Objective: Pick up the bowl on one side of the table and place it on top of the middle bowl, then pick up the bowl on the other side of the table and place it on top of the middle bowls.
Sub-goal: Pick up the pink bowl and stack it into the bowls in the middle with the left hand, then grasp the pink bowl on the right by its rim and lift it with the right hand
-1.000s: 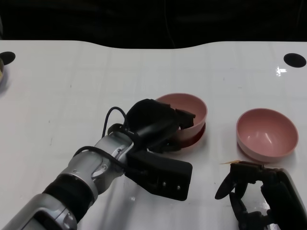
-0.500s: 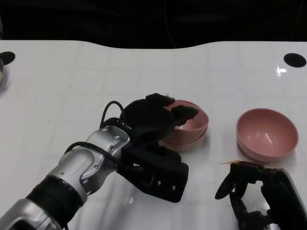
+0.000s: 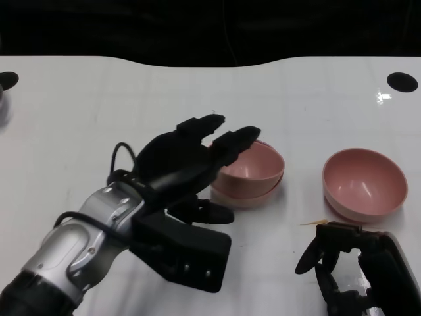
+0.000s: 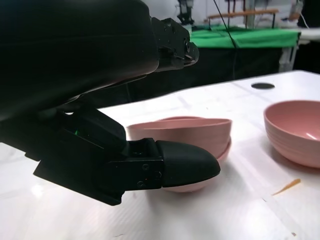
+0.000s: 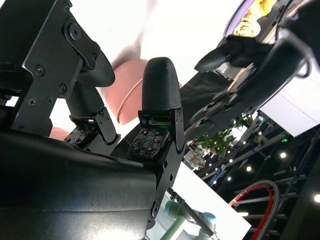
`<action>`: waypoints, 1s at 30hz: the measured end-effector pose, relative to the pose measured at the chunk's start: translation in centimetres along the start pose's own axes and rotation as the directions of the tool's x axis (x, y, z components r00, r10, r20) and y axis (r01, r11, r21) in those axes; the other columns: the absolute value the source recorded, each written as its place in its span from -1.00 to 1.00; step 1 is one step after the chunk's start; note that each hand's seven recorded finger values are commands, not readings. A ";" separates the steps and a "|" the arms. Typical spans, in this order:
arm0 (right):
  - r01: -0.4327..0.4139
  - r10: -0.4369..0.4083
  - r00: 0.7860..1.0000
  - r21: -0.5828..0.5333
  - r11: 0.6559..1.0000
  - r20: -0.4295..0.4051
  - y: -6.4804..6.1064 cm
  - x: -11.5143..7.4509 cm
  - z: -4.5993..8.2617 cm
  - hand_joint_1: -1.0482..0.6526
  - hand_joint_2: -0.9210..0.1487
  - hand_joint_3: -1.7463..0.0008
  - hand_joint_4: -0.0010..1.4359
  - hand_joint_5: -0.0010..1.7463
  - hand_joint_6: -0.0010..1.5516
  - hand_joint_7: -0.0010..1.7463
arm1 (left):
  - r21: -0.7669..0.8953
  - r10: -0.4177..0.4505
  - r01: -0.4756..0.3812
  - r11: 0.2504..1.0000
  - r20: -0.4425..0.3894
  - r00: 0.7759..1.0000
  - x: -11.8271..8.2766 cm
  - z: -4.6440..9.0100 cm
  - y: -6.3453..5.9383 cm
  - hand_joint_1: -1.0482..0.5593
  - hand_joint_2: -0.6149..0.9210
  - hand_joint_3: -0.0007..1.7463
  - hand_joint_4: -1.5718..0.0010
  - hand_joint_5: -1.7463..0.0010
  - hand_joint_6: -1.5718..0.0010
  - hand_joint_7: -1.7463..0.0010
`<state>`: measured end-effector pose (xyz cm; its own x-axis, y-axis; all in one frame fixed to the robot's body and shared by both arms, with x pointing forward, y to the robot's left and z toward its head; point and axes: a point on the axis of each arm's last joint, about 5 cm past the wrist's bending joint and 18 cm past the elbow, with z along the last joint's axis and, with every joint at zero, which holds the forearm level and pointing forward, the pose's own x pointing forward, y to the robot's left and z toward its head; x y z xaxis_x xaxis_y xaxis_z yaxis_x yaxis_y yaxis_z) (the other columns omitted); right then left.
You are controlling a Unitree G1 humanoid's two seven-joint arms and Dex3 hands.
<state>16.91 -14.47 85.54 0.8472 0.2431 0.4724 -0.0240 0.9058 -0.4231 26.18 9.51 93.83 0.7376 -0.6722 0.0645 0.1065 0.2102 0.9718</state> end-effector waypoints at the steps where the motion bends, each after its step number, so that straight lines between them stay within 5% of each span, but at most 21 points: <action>1: 0.000 0.000 1.000 0.000 1.000 0.000 0.0 0.0 0.0 0.50 0.66 -0.91 0.30 0.87 0.28 0.33 | -0.006 0.018 -0.018 1.000 -0.005 1.000 -0.4 -0.1 0.0 -0.84 1.00 -0.33 1.00 1.00 1.00 1.00; 11: 0.000 0.000 1.000 0.001 1.000 0.000 0.0 0.0 0.0 0.51 0.64 -0.89 0.31 0.86 0.27 0.34 | -0.130 0.231 -0.232 0.964 -0.029 0.973 -4.9 -1.2 -1.6 -0.63 1.00 -0.45 0.80 0.88 0.82 0.92; 12: 0.000 0.000 1.000 0.001 1.000 0.000 0.0 0.0 0.0 0.51 0.64 -0.89 0.30 0.86 0.27 0.34 | -0.134 0.251 -0.253 0.958 -0.026 0.968 -5.3 -1.3 -1.8 -0.59 1.00 -0.47 0.73 0.80 0.76 0.90; 15: 0.000 0.000 1.000 0.001 1.000 0.000 0.0 0.0 0.0 0.49 0.64 -0.89 0.30 0.85 0.27 0.34 | -0.157 0.328 -0.326 0.932 -0.019 0.945 -6.8 -1.8 -2.3 -0.50 1.00 -0.52 0.86 0.10 0.55 0.84; 17: 0.000 0.000 1.000 0.001 1.000 -0.001 0.0 0.0 0.0 0.50 0.64 -0.89 0.31 0.86 0.27 0.34 | -0.190 0.366 -0.364 0.912 -0.027 0.930 -7.7 -2.0 -2.9 -0.47 1.00 -0.54 0.88 -0.12 0.48 0.79; 18: 0.000 0.000 1.000 0.001 1.000 -0.001 0.0 0.0 0.0 0.50 0.64 -0.90 0.30 0.86 0.26 0.34 | -0.207 0.382 -0.380 0.902 -0.032 0.924 -8.1 -2.1 -3.3 -0.45 1.00 -0.55 0.84 -0.23 0.44 0.71; 19: 0.000 0.000 1.000 0.001 1.000 -0.001 0.0 0.0 0.0 0.49 0.64 -0.89 0.30 0.86 0.26 0.34 | -0.222 0.395 -0.393 0.892 -0.039 0.918 -8.5 -2.2 -3.6 -0.43 1.00 -0.56 0.81 -0.33 0.52 0.42; 21: 0.000 0.000 1.000 0.001 1.000 -0.001 0.0 0.0 0.0 0.49 0.64 -0.89 0.30 0.87 0.26 0.34 | -0.241 0.414 -0.414 0.878 -0.053 0.909 -9.1 -2.3 -4.2 -0.40 1.00 -0.58 0.77 -0.42 0.64 0.07; 24: 0.000 0.000 1.000 0.001 1.000 -0.001 0.0 0.0 0.0 0.49 0.63 -0.89 0.29 0.86 0.26 0.35 | -0.300 0.441 -0.441 0.846 -0.070 0.895 -10.0 -2.1 -4.8 -0.19 1.00 -0.69 0.67 -0.52 0.64 -0.16; 29: 0.000 0.000 1.000 0.001 1.000 -0.002 0.0 -0.1 0.0 0.48 0.63 -0.91 0.29 0.86 0.26 0.36 | -0.449 0.496 -0.497 0.743 -0.128 0.859 -11.4 -1.4 -5.8 0.12 0.96 -0.77 0.40 -0.50 0.32 -0.06; 30: 0.000 0.000 1.000 0.001 1.000 -0.002 0.0 -0.1 0.0 0.48 0.63 -0.91 0.30 0.87 0.26 0.36 | -0.482 0.507 -0.509 0.713 -0.148 0.849 -11.6 -1.3 -5.9 0.22 0.86 -0.59 0.31 -0.50 0.20 -0.02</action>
<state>16.87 -14.49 85.50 0.8484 0.2424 0.4705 -0.0247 0.9061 -0.4223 17.88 16.99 87.01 0.7791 -0.3592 0.5138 0.0219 0.8347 0.5503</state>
